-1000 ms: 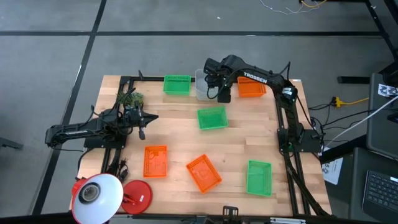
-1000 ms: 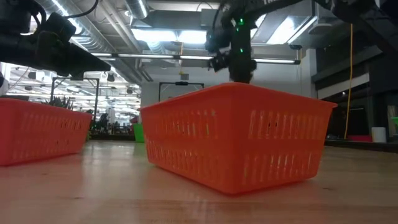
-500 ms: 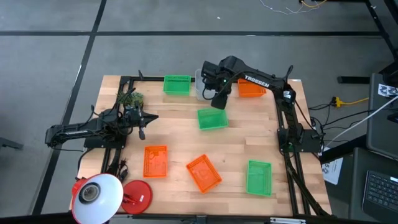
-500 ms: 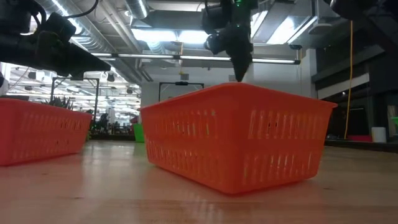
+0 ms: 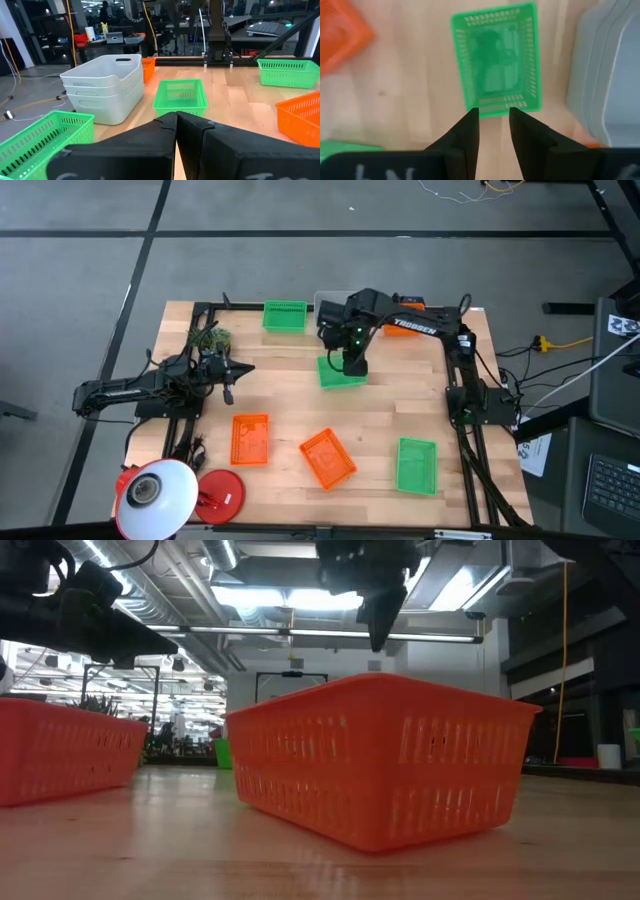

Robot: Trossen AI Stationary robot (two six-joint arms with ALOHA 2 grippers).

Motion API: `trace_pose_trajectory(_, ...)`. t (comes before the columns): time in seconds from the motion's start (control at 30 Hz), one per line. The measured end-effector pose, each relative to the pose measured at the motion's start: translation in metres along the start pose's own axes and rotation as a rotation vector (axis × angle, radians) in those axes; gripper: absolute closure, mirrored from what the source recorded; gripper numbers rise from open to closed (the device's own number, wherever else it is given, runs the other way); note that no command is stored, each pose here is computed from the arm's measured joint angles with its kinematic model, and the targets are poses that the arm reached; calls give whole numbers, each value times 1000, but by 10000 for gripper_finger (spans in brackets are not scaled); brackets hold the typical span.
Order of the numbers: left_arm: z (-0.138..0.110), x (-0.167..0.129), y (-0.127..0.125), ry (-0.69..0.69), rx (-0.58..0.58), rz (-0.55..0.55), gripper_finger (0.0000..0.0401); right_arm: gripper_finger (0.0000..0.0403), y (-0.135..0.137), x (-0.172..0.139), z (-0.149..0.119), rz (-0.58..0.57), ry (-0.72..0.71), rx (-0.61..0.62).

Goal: Stack baskets by color
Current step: Adjust the bins

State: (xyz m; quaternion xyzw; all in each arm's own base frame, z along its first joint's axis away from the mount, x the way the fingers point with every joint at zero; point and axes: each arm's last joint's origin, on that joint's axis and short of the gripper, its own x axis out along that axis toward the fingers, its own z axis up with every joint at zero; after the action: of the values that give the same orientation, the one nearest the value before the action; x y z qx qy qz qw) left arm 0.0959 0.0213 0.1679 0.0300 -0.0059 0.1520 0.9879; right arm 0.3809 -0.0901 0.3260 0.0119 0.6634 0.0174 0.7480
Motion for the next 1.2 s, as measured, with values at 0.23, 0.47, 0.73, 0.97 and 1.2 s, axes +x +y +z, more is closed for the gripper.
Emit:
trace_pose_trajectory(0.23,0,0,0,0,-31,0,401,297,11,-12,-44,121,8,41)
trace_pose_trajectory(0.47,0,0,0,0,-33,0,401,297,32,18,-115,168,-139,176)
trace_pose_trajectory(0.73,0,0,0,-4,-38,0,401,297,75,64,-177,146,-368,359)
trace_pose_trajectory(0.97,21,-2,0,-197,-345,-76,401,297,95,89,-197,104,-629,408)
trace_pose_trajectory(1.2,30,9,-6,-36,-346,-223,401,297,102,99,-201,117,-728,371)
